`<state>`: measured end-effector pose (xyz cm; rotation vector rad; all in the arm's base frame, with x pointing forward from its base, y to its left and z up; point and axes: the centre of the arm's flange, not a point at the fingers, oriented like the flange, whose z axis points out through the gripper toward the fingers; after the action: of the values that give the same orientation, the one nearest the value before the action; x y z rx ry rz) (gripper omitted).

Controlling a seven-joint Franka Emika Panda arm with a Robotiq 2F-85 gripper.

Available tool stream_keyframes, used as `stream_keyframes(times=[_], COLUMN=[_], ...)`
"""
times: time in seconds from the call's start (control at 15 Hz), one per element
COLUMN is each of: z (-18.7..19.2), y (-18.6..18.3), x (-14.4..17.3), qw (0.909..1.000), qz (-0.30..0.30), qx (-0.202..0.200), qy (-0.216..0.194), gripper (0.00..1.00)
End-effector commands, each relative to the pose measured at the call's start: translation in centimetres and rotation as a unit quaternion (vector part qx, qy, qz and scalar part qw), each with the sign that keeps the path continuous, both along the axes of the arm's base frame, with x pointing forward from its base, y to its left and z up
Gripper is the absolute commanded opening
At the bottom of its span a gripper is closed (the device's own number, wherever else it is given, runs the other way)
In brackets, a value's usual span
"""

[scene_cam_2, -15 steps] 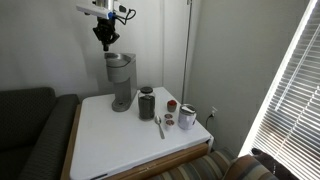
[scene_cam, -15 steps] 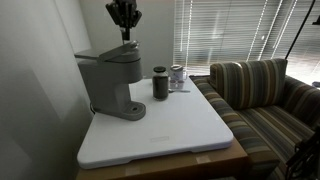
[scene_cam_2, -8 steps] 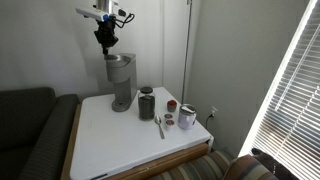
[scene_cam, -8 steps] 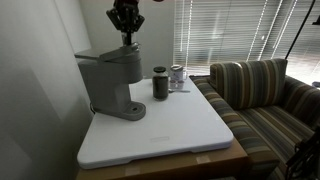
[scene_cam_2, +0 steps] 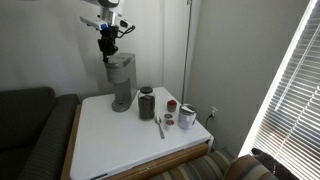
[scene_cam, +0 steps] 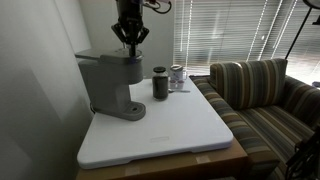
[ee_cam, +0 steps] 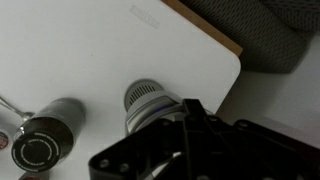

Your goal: Close the coffee maker

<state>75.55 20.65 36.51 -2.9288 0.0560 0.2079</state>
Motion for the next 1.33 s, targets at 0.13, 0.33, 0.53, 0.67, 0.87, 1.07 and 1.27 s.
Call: stream_keyframes(times=[0.13, 0.33, 0.53, 0.67, 0.87, 1.07, 1.27], z=[-4.3, -4.4, -4.4, -4.2, -3.4, -2.7, -2.3], y=[-1.0, -0.9, -0.5, 0.1, 1.0, 1.6, 1.8], x=[2.0, 2.3, 1.9, 1.3, 0.4, -0.2, -0.5], qw=[0.9973, 0.9969, 0.9967, 0.9949, 0.9921, 0.9895, 0.9866], qz=[-0.049, -0.055, -0.070, -0.093, -0.119, -0.136, -0.153], qx=[0.015, 0.020, 0.007, -0.005, -0.022, -0.036, -0.050], qy=[0.053, 0.053, 0.039, 0.038, 0.033, 0.032, 0.031], gripper=[0.00, 0.00, 0.00, 0.00, 0.00, 0.00, 0.00])
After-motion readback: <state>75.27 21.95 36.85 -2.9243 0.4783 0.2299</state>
